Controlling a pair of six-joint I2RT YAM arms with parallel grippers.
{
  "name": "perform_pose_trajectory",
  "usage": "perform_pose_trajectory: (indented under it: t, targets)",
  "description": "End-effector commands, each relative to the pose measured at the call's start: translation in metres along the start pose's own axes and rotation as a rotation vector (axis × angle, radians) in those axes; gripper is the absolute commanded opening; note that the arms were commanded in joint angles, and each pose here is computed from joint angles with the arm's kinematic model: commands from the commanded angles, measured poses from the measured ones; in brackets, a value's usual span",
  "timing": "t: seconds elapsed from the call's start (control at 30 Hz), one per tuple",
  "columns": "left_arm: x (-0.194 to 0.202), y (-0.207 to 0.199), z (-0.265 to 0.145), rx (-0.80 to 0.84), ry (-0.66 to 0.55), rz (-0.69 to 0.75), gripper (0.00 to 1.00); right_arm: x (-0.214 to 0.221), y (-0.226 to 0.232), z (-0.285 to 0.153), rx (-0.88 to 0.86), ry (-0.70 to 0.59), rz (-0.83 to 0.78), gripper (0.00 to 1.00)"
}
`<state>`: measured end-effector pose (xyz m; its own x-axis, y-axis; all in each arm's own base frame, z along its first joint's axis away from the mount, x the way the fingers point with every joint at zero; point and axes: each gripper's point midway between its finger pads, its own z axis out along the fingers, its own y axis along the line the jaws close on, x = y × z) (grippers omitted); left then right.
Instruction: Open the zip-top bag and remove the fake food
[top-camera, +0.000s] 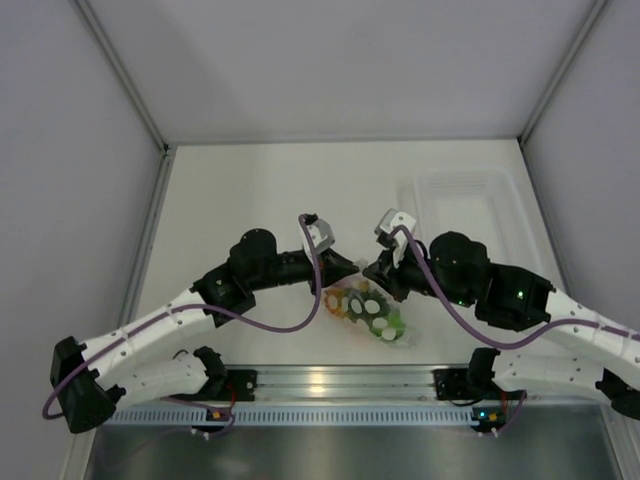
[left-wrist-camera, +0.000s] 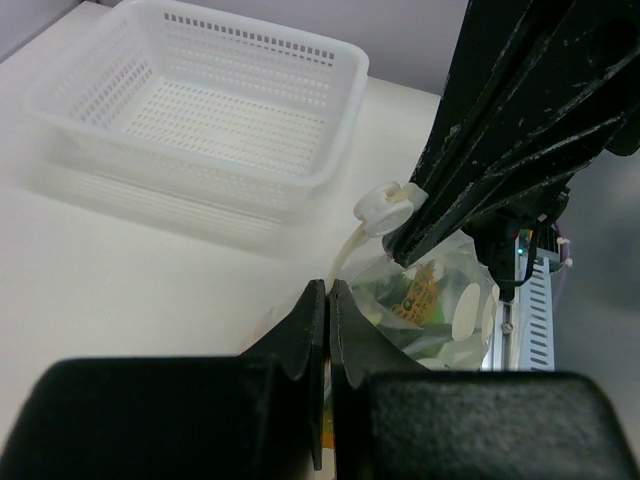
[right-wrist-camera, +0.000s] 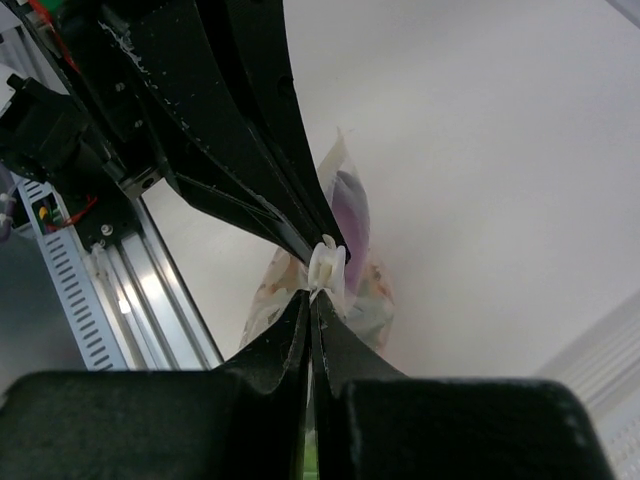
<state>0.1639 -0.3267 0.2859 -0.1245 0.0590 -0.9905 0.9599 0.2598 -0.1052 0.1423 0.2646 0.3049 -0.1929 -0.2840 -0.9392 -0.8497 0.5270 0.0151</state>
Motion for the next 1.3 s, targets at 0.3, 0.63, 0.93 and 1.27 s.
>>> perform_pose_trajectory:
  t: [0.3,0.63,0.93,1.27]
  targets:
    - [-0.047,-0.011,-0.016,0.01,-0.139,0.052,0.0,0.006,0.003,-0.016,-0.038,-0.162,0.056,0.0]
    - [-0.048,-0.011,-0.017,0.007,-0.143,0.039,0.0,0.009,-0.005,-0.026,-0.001,-0.199,0.065,0.0]
    - [-0.044,-0.01,-0.014,0.005,-0.132,0.036,0.0,0.013,-0.01,-0.028,0.023,-0.211,0.045,0.14]
    - [-0.049,-0.013,-0.02,0.009,-0.15,0.042,0.0,0.008,-0.007,-0.029,0.004,-0.231,0.03,0.43]
